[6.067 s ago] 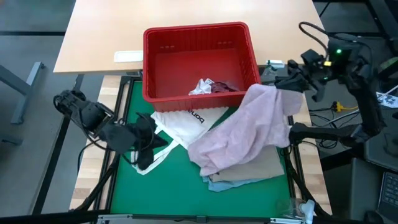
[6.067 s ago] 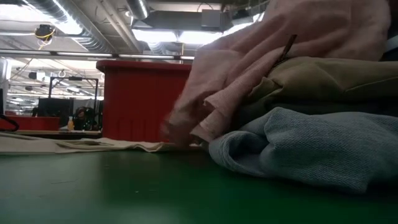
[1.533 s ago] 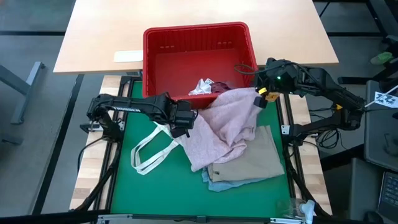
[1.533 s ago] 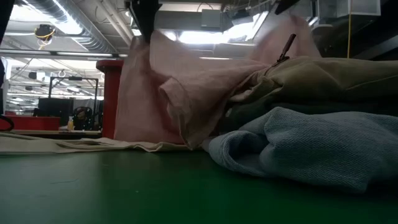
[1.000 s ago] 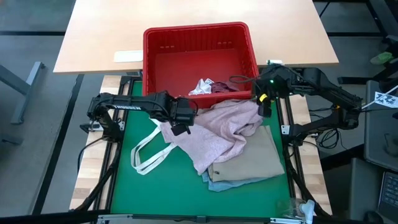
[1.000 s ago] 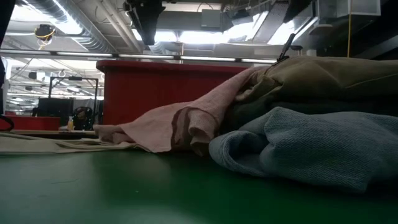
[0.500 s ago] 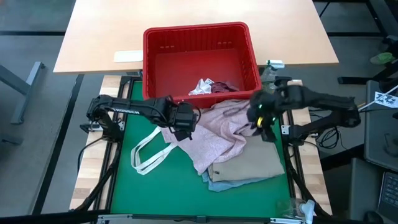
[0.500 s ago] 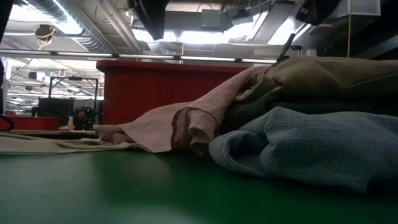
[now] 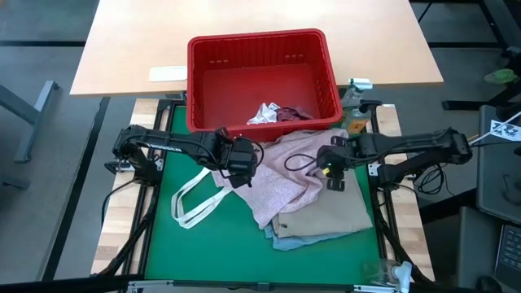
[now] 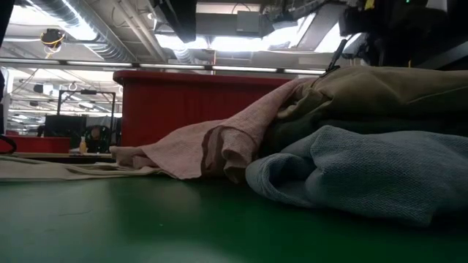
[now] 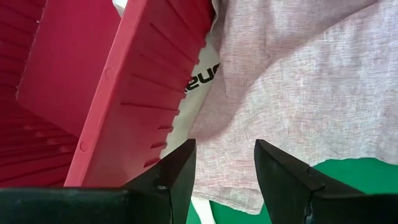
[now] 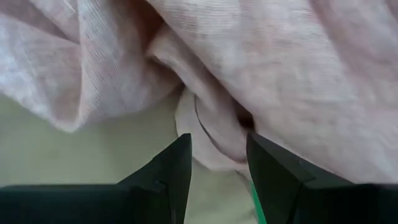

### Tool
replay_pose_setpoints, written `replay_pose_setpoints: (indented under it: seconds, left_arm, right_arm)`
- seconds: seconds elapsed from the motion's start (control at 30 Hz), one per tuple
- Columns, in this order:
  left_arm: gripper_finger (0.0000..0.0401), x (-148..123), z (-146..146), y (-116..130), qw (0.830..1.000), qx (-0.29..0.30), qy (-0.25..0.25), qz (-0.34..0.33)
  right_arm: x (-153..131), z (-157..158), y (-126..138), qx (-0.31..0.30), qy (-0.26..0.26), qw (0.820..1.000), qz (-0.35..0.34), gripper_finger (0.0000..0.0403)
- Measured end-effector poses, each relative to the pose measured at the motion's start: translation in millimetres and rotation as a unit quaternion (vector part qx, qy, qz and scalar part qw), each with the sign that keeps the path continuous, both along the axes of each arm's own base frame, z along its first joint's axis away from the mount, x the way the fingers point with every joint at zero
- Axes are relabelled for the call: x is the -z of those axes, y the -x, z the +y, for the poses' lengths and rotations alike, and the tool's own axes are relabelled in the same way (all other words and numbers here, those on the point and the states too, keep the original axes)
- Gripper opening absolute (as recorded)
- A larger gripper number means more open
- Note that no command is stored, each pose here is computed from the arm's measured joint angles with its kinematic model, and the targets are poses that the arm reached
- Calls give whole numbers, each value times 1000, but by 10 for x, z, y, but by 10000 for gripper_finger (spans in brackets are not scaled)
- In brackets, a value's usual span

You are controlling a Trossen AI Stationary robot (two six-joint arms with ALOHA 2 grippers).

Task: Fold laundry
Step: Fold the pink shirt

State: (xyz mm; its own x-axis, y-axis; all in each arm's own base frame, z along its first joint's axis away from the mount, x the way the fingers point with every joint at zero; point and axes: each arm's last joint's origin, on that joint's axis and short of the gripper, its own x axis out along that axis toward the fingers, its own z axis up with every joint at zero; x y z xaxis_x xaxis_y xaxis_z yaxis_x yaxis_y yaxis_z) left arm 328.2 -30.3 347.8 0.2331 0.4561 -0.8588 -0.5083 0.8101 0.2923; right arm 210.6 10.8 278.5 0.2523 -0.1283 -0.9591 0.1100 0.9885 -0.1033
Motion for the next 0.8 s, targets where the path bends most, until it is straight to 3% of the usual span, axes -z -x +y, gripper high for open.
replay_pose_setpoints:
  seconds: [0.4, 0.5, 0.67, 0.8]
  left_arm:
    - [157, -18, -11, -72, 999, 0, 6, -40]
    - [157, -28, -39, -112, 998, 6, 18, -62]
    - [157, -50, -152, -198, 992, 29, 60, -107]
    - [157, 2, -313, -313, 986, 53, 79, -134]
  right_arm:
    - [348, -4, -85, 5, 15, 999, -47, 148]
    - [348, -4, -85, 5, 15, 999, -47, 114]
    - [332, 8, -81, -2, -6, 999, -43, 16]
    - [145, 17, -94, -8, -19, 999, -45, 24]
